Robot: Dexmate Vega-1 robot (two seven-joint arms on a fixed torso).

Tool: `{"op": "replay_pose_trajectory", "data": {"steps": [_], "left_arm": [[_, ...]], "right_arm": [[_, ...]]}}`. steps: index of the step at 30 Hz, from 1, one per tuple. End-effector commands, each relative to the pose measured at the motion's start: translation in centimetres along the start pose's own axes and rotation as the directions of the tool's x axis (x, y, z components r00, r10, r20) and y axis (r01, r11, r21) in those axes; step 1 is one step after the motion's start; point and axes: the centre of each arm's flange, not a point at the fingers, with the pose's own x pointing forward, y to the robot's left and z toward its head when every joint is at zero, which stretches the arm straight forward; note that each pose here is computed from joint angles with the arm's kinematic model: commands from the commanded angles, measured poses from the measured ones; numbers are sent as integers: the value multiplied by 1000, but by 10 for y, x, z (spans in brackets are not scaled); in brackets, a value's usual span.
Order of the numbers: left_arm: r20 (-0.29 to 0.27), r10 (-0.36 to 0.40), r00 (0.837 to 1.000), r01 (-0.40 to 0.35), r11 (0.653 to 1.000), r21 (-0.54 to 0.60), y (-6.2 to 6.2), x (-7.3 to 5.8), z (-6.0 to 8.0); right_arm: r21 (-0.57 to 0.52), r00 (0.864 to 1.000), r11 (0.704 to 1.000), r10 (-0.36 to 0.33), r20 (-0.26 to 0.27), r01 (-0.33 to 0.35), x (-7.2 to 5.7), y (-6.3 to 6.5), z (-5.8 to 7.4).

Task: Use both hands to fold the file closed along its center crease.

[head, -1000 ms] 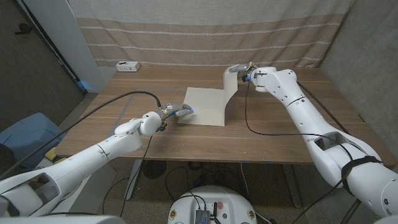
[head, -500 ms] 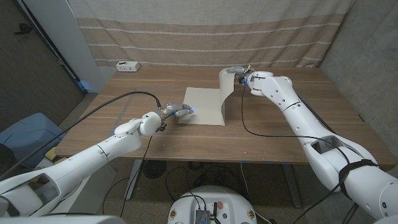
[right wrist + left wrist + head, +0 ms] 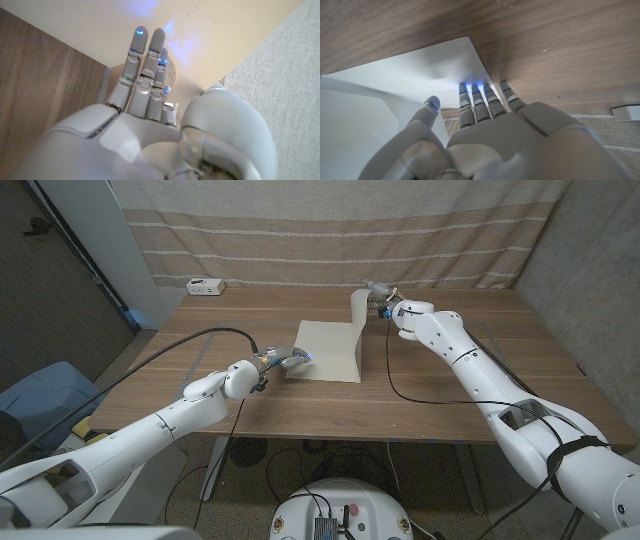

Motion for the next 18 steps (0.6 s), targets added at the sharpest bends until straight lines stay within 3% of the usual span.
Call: {"op": "replay_pose_trajectory", "data": {"steps": [1, 9, 18], "left_arm": [[-8, 0, 1000, 0, 1000, -2, -1, 0, -2], [-7, 3, 1000, -3, 1000, -1, -1, -1, -2], [0, 27, 1000, -27, 1000, -2, 2, -4, -2]], "right_arm": [[94, 983, 981, 164, 79, -171, 5, 3, -12], [154, 948, 938, 291, 132, -309, 10, 8, -18], [33, 938, 950, 301, 171, -311, 8, 9, -15]]}}
